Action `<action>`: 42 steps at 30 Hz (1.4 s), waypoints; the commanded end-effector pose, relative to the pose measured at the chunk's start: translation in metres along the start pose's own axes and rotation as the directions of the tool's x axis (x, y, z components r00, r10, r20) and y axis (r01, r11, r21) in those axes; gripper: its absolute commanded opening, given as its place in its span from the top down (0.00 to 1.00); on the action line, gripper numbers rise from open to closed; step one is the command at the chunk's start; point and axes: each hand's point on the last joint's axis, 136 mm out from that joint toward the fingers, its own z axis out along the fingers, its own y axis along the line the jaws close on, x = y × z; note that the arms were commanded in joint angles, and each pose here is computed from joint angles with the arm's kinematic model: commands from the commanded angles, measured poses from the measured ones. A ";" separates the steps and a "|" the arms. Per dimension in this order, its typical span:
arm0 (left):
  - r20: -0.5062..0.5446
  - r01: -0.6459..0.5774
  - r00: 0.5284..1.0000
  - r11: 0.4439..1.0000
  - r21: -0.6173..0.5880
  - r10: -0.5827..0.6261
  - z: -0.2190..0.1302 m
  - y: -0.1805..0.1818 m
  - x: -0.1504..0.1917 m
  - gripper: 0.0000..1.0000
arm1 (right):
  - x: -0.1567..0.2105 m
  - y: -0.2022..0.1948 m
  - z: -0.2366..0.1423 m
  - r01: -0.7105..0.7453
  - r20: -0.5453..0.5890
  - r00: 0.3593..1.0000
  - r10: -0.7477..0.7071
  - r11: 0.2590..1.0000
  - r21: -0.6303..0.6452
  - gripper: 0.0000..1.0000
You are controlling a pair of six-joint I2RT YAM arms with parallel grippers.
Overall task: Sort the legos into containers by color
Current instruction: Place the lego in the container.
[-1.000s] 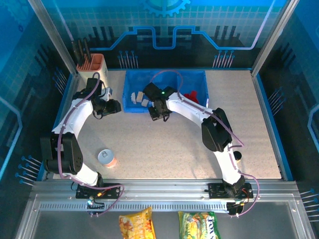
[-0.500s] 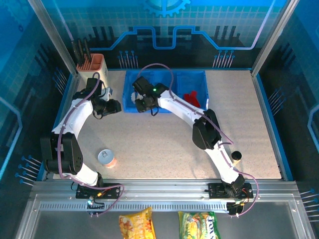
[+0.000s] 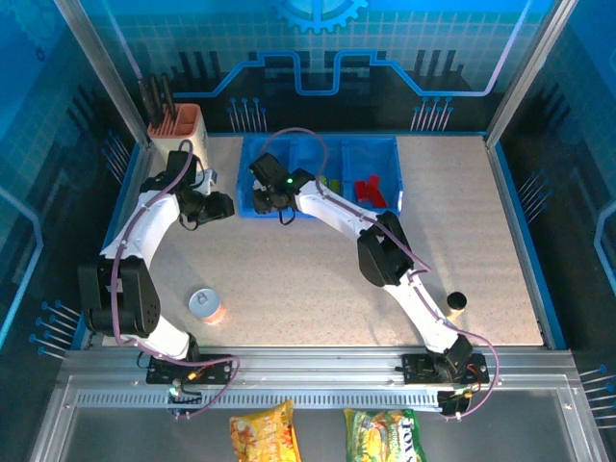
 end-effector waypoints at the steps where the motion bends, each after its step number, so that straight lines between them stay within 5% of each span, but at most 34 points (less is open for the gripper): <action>1: 0.016 -0.007 1.000 1.000 0.023 0.007 -0.008 -0.003 0.000 0.55 | -0.010 0.009 0.009 -0.037 0.050 0.998 0.037 0.999 -0.005 0.64; 14: 0.016 -0.008 1.000 1.000 0.023 0.007 -0.008 -0.003 0.000 0.55 | -0.004 0.004 0.014 -0.040 0.036 0.999 0.039 0.999 0.018 0.57; 29: 0.029 -0.013 0.999 1.000 0.000 0.013 -0.011 0.000 -0.001 0.51 | -0.026 -0.003 -0.068 0.075 0.092 0.993 -0.078 0.997 0.033 0.53; 42: 0.094 0.109 0.990 0.992 -0.070 -0.103 -0.033 0.008 -0.007 0.37 | 0.014 -0.136 -0.164 -0.033 0.078 0.997 0.022 0.990 0.137 0.45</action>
